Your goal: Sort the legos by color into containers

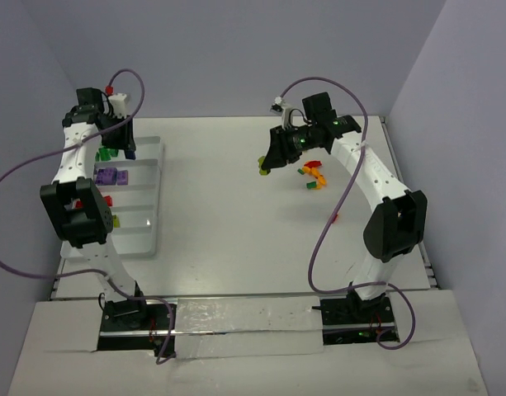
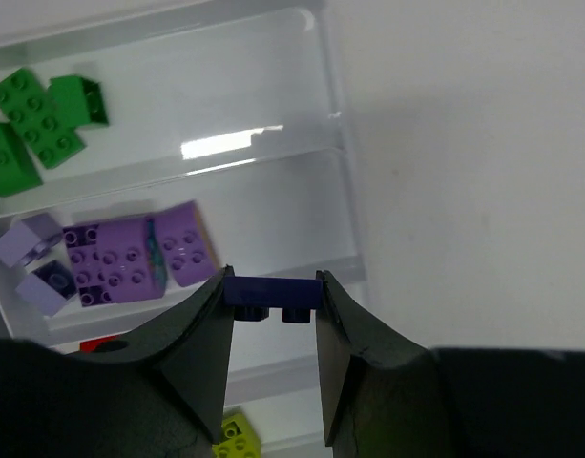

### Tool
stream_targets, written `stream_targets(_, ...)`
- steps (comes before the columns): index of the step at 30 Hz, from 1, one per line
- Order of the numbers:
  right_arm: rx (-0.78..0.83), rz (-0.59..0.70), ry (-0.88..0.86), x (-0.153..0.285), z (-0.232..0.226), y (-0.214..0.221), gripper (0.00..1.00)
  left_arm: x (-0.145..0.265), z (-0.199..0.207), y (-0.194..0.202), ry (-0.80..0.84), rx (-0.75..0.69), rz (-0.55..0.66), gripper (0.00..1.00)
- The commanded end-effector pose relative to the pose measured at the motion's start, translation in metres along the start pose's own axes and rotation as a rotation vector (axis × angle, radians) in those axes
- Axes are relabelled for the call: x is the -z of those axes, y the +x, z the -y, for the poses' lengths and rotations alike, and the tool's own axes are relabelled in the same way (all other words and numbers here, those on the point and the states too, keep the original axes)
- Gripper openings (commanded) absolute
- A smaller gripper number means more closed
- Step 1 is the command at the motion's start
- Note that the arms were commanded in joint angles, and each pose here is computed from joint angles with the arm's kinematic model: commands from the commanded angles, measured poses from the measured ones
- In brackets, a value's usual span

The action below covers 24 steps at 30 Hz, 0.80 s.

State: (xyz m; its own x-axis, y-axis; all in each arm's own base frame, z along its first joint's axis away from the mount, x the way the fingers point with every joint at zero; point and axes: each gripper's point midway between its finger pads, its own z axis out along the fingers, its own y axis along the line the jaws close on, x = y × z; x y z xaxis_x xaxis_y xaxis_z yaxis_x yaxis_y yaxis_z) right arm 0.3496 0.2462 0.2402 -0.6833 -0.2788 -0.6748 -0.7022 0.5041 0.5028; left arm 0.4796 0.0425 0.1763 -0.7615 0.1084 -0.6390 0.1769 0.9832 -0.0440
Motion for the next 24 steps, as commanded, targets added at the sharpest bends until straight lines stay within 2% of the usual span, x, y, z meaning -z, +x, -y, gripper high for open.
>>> stream_targets(1,0.054,0.047,0.026,0.004,-0.005,-0.01,0.0,-0.012,-0.036,0.02,-0.142,0.059,-0.139,0.0)
stream_targets(8,0.053,0.04,0.03,0.003,-0.003,-0.006,0.0,-0.038,-0.053,0.027,-0.194,0.082,-0.208,0.0)
stream_targets(12,0.05,0.033,0.033,0.001,-0.001,-0.004,0.0,-0.049,-0.051,0.044,-0.178,0.088,-0.266,0.01)
stream_targets(18,0.041,0.027,0.026,-0.001,0.001,-0.006,0.0,-0.058,-0.044,0.062,-0.144,0.096,-0.309,0.06)
stream_targets(24,0.036,0.022,0.023,-0.003,0.002,-0.006,0.0,-0.068,-0.042,0.072,-0.122,0.101,-0.338,0.15)
